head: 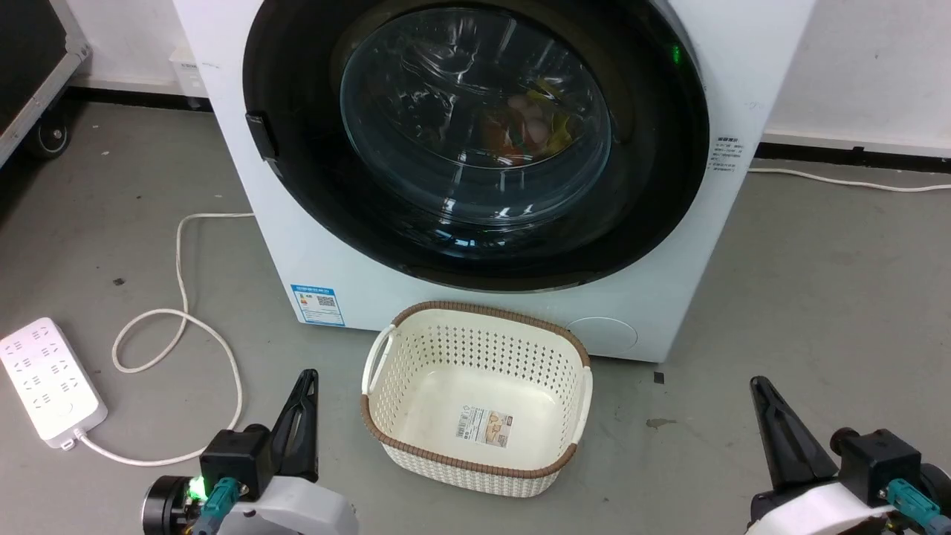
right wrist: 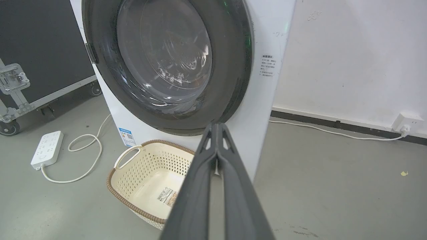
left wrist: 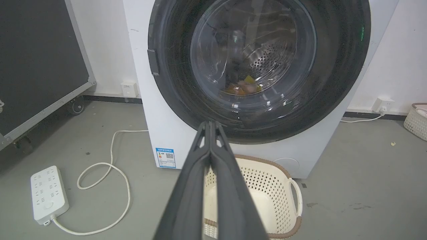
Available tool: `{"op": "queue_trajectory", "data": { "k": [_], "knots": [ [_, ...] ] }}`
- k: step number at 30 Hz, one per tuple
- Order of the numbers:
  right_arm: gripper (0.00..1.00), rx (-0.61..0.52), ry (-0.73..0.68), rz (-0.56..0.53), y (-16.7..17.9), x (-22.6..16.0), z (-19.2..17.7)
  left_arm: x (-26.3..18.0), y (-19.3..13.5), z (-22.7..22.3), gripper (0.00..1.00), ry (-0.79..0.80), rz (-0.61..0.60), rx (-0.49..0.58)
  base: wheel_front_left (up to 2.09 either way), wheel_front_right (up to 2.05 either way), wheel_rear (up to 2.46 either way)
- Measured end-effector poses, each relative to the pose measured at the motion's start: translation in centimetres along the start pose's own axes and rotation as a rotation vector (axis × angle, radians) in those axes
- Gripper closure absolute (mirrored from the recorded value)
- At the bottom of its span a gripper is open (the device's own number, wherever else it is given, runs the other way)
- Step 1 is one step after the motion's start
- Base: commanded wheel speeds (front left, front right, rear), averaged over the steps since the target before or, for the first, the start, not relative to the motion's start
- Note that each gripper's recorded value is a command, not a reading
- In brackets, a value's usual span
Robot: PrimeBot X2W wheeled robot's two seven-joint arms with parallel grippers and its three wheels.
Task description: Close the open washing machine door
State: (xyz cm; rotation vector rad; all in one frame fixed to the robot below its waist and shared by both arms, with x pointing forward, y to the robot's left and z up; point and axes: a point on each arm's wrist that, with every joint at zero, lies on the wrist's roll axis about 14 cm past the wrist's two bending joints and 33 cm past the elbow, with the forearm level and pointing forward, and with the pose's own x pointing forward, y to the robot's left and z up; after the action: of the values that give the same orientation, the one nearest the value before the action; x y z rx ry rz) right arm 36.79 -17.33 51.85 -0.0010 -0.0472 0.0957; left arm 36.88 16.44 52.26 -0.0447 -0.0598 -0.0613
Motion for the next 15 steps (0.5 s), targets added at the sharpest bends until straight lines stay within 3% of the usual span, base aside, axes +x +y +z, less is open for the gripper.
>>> {"op": "queue_trajectory", "data": {
  "k": [15],
  "knots": [
    [1.00,-0.010,0.013,0.008,0.27,0.06,0.10,0.14,0.21,0.17,1.00,0.012,0.009,0.020,0.00,0.00,0.00]
  ]
}}
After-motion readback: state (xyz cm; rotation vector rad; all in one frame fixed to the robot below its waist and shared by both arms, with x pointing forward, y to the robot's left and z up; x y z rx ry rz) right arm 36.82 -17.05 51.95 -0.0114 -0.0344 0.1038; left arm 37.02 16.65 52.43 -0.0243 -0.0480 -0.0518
